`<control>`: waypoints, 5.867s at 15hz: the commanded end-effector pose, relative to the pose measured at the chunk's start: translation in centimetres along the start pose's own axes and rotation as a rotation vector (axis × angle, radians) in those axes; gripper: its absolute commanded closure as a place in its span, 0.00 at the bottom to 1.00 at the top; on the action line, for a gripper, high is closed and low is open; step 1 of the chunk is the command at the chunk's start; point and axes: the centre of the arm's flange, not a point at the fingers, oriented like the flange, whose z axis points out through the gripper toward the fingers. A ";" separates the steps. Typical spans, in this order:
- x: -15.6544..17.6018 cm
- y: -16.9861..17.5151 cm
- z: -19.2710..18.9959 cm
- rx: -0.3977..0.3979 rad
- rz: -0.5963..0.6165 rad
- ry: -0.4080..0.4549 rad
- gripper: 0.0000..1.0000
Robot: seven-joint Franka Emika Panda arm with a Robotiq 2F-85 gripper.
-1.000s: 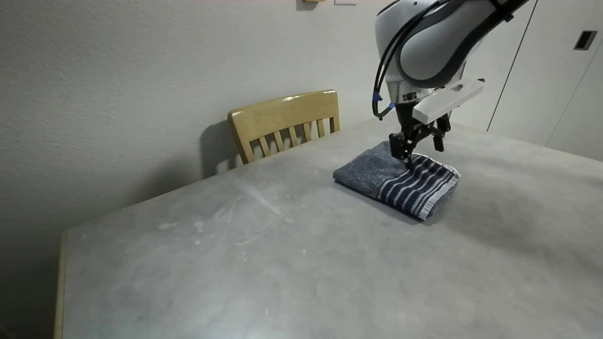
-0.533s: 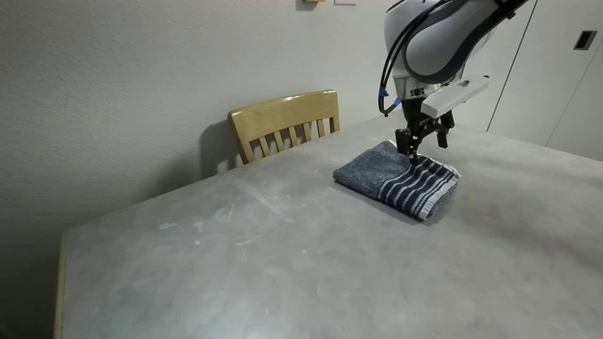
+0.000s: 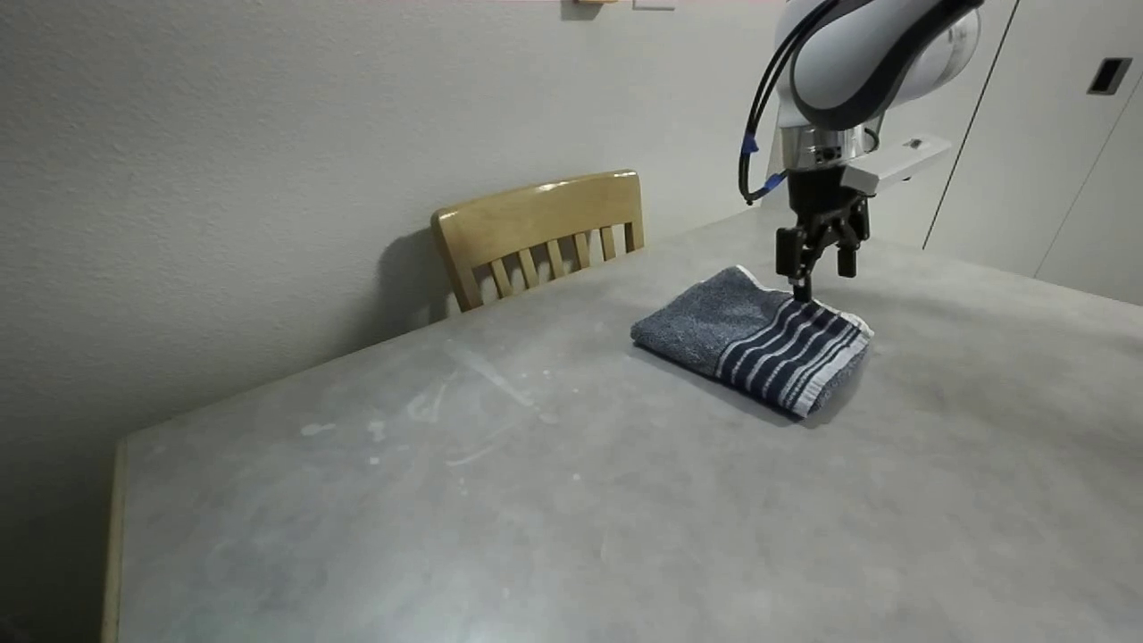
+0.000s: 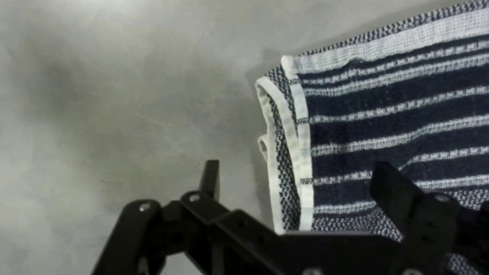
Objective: Unfold the cloth on the table
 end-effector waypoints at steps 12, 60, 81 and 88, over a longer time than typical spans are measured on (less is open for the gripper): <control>0.0 -0.2 1.9 0.122 -0.121 -0.077 0.06; -6.2 -15.7 -5.8 -0.129 -0.228 0.124 0.99; -9.4 -26.8 -5.6 -0.164 -0.573 0.116 0.99; -10.1 -26.3 -4.7 -0.250 -0.746 -0.030 0.99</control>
